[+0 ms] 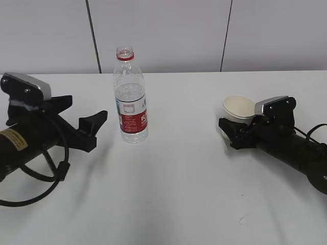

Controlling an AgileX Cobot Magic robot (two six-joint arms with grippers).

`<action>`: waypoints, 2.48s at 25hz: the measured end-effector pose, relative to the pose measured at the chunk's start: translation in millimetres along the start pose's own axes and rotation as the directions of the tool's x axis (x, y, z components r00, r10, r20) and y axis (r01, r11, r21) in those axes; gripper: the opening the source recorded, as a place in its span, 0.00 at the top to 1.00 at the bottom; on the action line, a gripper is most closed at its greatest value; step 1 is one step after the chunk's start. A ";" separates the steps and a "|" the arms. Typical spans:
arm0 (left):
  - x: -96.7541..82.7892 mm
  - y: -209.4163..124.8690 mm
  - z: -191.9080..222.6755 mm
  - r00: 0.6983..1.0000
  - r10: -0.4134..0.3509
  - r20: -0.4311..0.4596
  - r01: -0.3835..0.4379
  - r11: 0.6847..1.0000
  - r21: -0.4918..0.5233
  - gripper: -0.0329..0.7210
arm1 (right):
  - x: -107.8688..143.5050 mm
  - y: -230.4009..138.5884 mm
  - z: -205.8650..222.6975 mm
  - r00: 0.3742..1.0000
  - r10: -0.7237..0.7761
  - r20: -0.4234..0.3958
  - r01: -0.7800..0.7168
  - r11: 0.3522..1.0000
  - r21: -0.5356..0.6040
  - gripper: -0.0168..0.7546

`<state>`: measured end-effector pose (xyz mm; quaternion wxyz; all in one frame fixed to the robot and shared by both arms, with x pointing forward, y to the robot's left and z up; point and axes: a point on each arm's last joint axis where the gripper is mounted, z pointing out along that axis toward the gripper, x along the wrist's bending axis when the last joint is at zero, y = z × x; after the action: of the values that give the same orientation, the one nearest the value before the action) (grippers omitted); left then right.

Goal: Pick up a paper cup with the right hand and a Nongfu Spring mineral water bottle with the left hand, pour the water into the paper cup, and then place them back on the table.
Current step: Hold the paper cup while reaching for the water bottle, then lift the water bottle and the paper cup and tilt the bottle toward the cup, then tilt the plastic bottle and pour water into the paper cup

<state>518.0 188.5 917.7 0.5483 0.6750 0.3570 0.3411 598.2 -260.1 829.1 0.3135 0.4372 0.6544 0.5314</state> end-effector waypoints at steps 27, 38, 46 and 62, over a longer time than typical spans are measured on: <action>-21.2 -17.6 105.7 0.985 -0.107 0.136 0.117 0.991 -0.068 0.35 | 3.4 -0.1 0.2 0.999 -0.018 -0.039 0.018 1.000 0.002 0.27; -21.2 -16.6 106.2 0.985 -0.102 0.138 0.113 0.991 -0.075 0.52 | 25.1 -3.3 -3.5 0.956 -0.077 -0.283 0.087 0.996 0.021 0.27; -20.4 -7.8 104.3 0.988 0.083 0.127 -0.077 0.996 -0.050 0.52 | 49.6 7.9 -5.6 0.894 -0.106 -0.435 0.125 0.992 0.015 0.27; -16.9 33.7 90.7 0.807 0.580 0.112 -0.579 0.814 -0.051 0.52 | 99.6 24.0 17.5 0.817 -0.121 -0.564 0.123 0.992 -0.035 0.27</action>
<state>590.2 124.1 934.6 0.4440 0.7673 0.0973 0.4524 577.3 -161.3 853.6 0.1384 0.2182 0.7452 0.6147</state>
